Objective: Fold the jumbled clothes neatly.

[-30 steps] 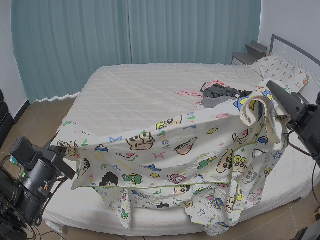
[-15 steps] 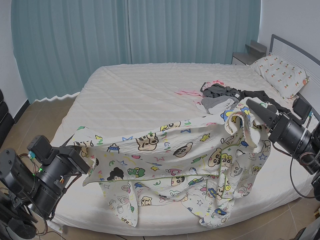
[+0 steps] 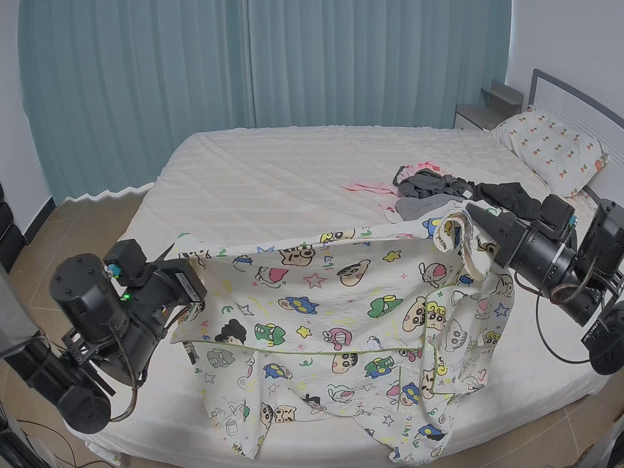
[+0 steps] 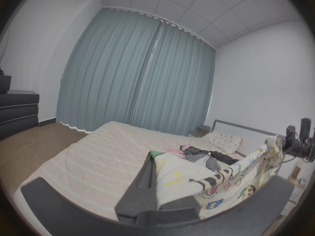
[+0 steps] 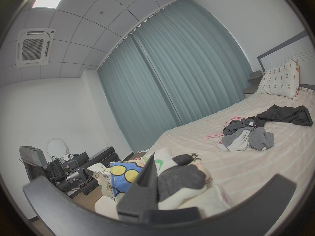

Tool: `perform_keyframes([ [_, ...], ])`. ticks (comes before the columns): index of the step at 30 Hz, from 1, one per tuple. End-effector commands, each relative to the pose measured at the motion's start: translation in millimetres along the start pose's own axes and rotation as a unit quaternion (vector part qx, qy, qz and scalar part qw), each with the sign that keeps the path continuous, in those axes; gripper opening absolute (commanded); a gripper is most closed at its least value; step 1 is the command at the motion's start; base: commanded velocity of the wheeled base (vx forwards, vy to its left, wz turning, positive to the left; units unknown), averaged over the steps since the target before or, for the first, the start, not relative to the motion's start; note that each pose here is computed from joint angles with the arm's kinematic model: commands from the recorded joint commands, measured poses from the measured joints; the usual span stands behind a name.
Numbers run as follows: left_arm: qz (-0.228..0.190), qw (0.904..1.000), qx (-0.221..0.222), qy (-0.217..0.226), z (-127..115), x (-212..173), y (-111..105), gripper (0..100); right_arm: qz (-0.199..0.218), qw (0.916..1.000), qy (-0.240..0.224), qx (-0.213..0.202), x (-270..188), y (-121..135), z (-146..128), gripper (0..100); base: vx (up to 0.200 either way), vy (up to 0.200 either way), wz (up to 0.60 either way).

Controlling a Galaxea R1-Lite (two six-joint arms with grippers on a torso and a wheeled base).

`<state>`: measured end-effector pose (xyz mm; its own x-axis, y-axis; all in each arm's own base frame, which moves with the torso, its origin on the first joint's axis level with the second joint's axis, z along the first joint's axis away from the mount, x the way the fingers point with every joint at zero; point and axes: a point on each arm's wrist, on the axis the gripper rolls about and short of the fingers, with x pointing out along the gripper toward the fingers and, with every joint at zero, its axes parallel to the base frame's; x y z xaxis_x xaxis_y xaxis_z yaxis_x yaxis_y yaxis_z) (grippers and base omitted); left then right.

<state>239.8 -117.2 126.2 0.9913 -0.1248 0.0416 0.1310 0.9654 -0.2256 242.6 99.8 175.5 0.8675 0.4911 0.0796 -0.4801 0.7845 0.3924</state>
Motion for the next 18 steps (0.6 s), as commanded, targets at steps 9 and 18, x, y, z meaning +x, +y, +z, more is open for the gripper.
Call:
perform_keyframes([
  [9,0.059,0.9963,0.041,0.049,-82,91,19,0,-0.082,0.9949,0.057,0.015,71,-56,-57,0,0.156,0.000,0.00],
  [18,0.083,0.9915,0.056,0.083,-125,125,34,0,-0.138,0.9870,0.082,0.015,106,-88,-103,0,0.000,0.000,0.00],
])
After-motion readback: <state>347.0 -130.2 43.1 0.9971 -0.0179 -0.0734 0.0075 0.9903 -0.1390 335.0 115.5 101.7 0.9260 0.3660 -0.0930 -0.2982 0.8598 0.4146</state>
